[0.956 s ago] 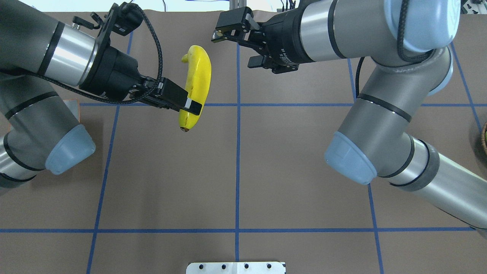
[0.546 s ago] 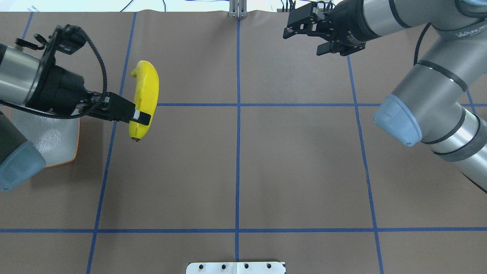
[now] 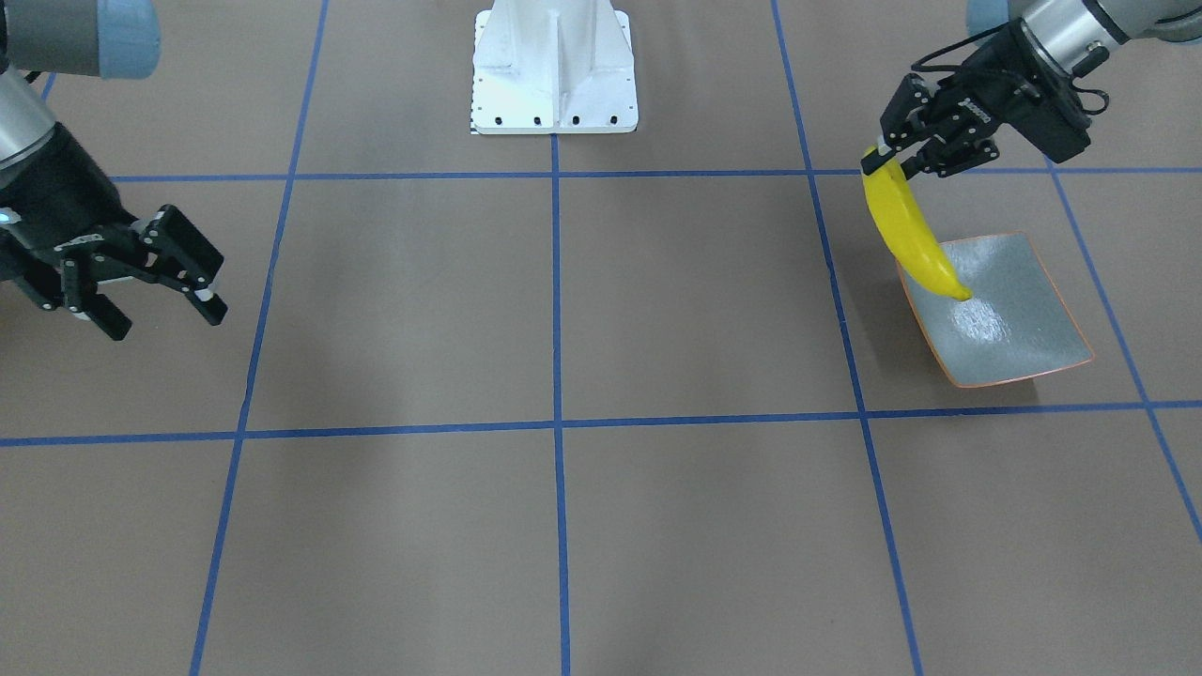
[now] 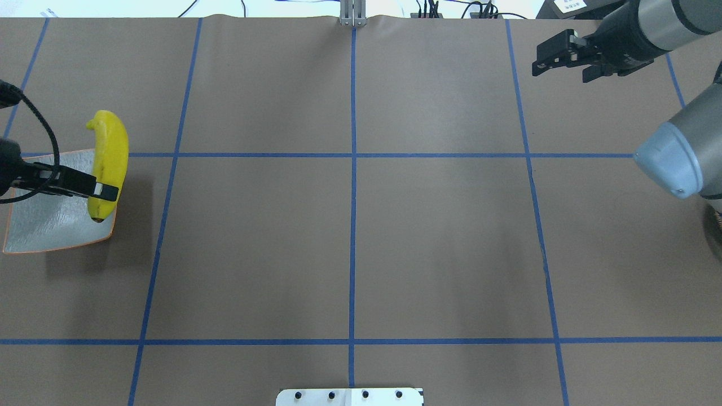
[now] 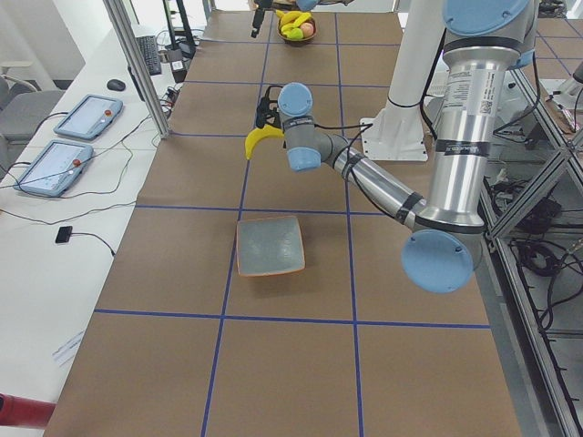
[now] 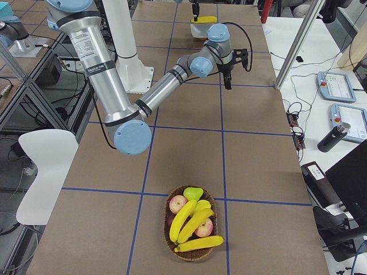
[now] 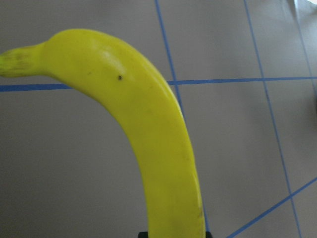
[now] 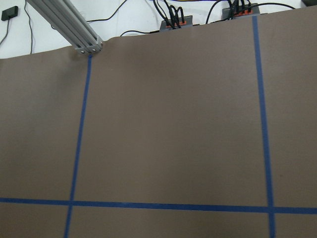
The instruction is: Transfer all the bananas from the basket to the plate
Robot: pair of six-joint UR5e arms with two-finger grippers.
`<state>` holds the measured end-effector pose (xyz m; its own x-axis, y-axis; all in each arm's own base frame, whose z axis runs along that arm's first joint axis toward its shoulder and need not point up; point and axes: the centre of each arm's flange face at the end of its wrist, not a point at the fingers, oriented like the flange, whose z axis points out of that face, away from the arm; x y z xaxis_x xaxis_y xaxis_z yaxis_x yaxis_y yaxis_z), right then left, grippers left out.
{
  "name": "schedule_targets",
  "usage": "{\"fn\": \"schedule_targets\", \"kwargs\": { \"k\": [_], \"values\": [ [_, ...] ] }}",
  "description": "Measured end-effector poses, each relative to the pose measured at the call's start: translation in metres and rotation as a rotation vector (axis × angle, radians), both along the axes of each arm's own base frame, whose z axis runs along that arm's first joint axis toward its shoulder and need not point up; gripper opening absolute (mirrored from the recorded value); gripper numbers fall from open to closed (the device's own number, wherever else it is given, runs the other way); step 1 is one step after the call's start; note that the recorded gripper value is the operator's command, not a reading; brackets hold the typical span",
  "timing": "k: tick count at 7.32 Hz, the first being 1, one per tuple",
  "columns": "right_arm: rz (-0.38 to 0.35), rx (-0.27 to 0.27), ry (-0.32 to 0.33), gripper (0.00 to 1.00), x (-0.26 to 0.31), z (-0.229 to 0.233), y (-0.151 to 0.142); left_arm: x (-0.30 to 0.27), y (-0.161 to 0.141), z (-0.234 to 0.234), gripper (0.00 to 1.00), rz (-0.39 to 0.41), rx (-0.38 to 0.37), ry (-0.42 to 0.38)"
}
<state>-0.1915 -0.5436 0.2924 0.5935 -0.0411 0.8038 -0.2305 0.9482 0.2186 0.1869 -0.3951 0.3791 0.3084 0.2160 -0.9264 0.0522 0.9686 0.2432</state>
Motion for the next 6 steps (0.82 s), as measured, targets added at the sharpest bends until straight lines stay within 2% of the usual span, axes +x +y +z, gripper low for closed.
{"fn": "schedule_targets", "kwargs": {
  "k": [3,5,6],
  "values": [
    [-0.084,0.056,0.136,1.00,0.063,0.088,0.010,-0.020,0.015,0.103,0.00,-0.045,0.045,-0.236],
    [-0.152,0.085,0.169,1.00,0.105,0.132,0.017,-0.013,0.004,0.147,0.00,-0.042,0.048,-0.353],
    [-0.180,0.102,0.183,1.00,0.121,0.149,0.019,-0.003,-0.009,0.160,0.14,-0.033,0.055,-0.381]
  ]
}}
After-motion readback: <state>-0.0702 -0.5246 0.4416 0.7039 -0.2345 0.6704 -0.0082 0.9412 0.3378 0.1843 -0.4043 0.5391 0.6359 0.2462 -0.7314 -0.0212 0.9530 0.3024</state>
